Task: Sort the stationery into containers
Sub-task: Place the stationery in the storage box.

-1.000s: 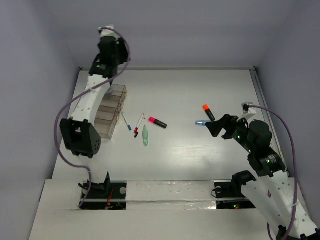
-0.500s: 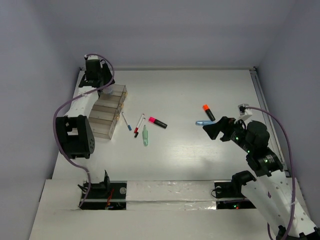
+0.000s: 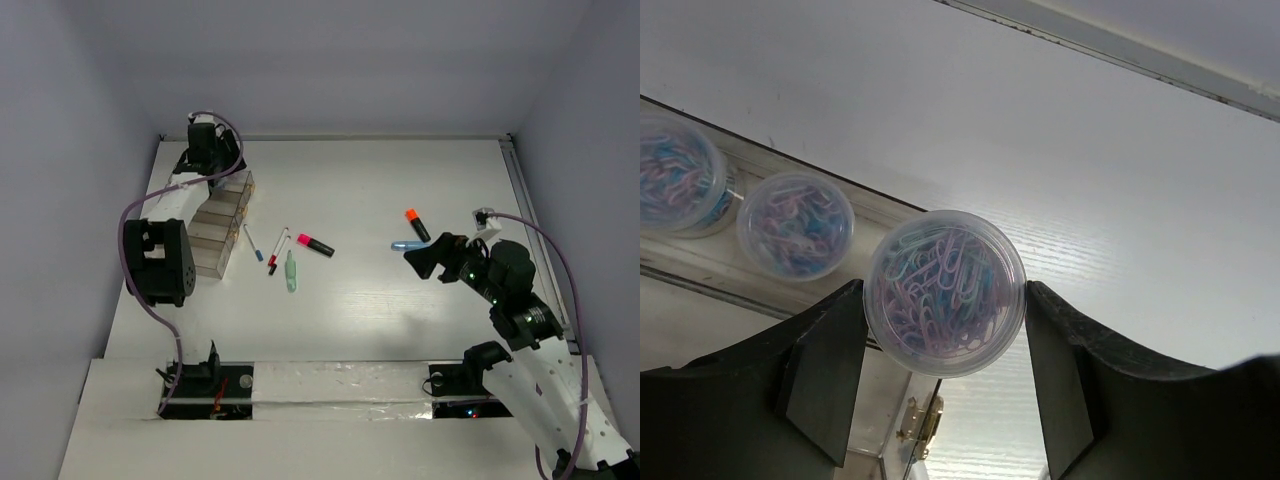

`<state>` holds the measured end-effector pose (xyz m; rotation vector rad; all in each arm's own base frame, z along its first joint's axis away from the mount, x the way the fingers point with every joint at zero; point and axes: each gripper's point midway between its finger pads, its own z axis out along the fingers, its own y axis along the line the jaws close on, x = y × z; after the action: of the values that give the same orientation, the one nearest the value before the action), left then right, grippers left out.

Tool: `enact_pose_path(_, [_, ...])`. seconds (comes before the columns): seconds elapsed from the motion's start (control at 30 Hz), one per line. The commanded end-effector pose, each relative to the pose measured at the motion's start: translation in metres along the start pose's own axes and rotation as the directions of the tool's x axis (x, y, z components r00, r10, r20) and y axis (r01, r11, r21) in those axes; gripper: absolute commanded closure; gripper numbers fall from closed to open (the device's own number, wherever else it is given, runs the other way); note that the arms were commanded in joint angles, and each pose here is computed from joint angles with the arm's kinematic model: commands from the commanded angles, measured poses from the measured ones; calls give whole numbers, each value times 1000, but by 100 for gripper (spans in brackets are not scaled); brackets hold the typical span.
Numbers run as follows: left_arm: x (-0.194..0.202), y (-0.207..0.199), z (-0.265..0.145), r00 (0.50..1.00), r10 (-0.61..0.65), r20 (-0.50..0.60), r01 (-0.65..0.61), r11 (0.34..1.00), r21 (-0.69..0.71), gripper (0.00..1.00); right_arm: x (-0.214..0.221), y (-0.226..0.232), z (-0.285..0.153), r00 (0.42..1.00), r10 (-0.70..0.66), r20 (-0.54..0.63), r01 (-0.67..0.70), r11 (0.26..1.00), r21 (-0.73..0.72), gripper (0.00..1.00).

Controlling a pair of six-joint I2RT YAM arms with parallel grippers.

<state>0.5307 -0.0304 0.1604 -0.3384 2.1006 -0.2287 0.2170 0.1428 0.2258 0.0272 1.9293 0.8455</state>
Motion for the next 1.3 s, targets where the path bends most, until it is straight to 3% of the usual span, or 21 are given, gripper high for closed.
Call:
enact_pose_path(0.0, [-13,-9,1,998,15,58,-16,1000,25,67,-14,14,1,999,-10,48,13,998,-57,4])
enact_pose_path(0.6, [13,16,19,998,59,24,-56,995,-87,64,-12,15,2,999,-6,39,9,998,-69,4])
enact_pose_path(0.67, [20,20,22,998,64,7,-63,993,-97,59,-12,15,2,999,-4,39,7,998,-69,4])
enact_pose_path(0.83, [20,22,21,996,86,6,-85,988,-125,28,-10,15,3,1000,-5,31,7,997,-71,4])
enact_pose_path(0.93, [17,16,16,995,94,14,-91,989,-116,20,-8,13,5,1000,-3,26,5,998,-68,3])
enact_pose_path(1.13, [-10,-4,-6,994,80,78,-74,995,-67,16,-5,10,12,1000,-6,18,7,997,-74,4])
enact_pose_path(1.27, [-55,-49,-56,985,9,172,-27,994,102,16,10,7,34,998,-2,-56,-4,995,-101,6])
